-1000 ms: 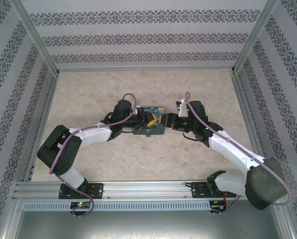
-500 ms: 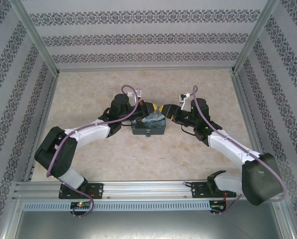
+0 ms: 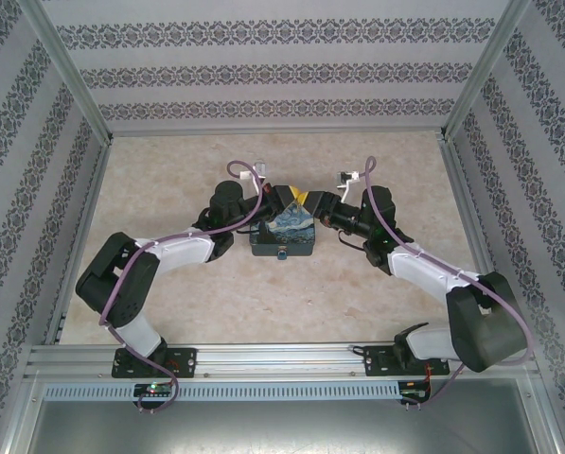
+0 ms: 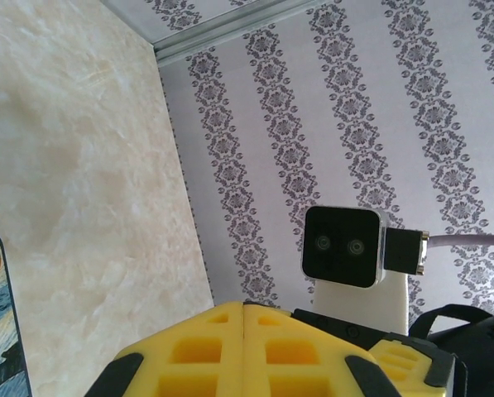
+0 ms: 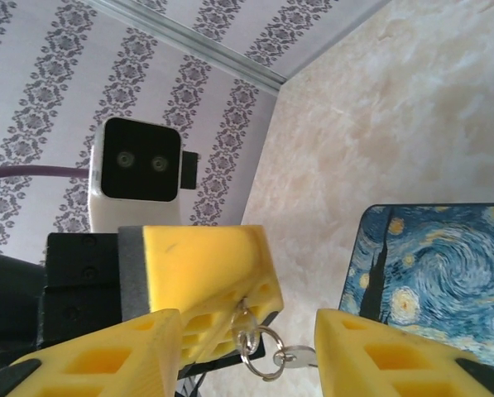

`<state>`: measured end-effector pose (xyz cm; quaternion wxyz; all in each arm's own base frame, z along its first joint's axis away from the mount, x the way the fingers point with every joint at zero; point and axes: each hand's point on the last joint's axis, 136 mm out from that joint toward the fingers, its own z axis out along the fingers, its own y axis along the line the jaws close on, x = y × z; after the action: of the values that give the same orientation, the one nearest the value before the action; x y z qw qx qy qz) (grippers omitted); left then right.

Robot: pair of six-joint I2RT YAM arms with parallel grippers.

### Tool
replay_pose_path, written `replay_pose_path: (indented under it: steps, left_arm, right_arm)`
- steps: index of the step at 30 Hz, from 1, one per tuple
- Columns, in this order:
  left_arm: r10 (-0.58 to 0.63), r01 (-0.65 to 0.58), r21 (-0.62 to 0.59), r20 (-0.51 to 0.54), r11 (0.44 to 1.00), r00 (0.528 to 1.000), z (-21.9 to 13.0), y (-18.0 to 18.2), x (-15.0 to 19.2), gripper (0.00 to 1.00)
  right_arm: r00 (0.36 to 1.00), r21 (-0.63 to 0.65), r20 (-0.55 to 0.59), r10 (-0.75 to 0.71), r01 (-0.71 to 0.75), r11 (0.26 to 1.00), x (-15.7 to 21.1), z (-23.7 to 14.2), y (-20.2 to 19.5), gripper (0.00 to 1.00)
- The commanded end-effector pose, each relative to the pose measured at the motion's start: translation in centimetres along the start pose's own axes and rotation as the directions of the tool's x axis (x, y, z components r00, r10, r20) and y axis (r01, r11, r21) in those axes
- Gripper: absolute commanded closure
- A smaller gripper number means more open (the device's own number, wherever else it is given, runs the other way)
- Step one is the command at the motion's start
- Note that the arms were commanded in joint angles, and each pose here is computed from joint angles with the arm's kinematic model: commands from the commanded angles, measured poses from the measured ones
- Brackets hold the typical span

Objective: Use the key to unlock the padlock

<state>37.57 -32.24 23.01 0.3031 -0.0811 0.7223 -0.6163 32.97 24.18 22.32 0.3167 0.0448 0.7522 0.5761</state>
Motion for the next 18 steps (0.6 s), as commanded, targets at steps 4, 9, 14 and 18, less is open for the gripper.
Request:
replay_pose_path:
  steps: [4, 9, 14, 18]
  left_arm:
    - [-0.02, 0.017, 0.059, 0.053, 0.998, 0.998, -0.11, -0.76, -1.14, 1.0]
    - [-0.038, 0.034, 0.061, 0.057, 0.998, 0.998, -0.01, -0.48, -1.16, 1.0]
    - [-0.042, 0.038, 0.055, 0.061, 0.998, 0.997, -0.03, -0.26, -1.17, 1.0]
    - [-0.046, 0.043, 0.046, 0.061, 0.998, 0.997, -0.02, 0.04, -1.08, 1.0]
  right_arm:
    - [1.0, -0.056, -0.003, 0.001, -0.001, 0.998, -0.04, 0.22, 0.32, 0.58]
    - [1.0, -0.074, -0.006, 0.01, -0.011, 0.997, -0.12, 0.54, 0.31, 0.64]
    - [1.0, -0.084, -0.009, 0.013, -0.014, 0.996, -0.15, 0.67, 0.43, 0.72]
    - [1.0, -0.094, -0.015, 0.016, -0.017, 0.995, -0.04, 0.8, 0.56, 0.81]
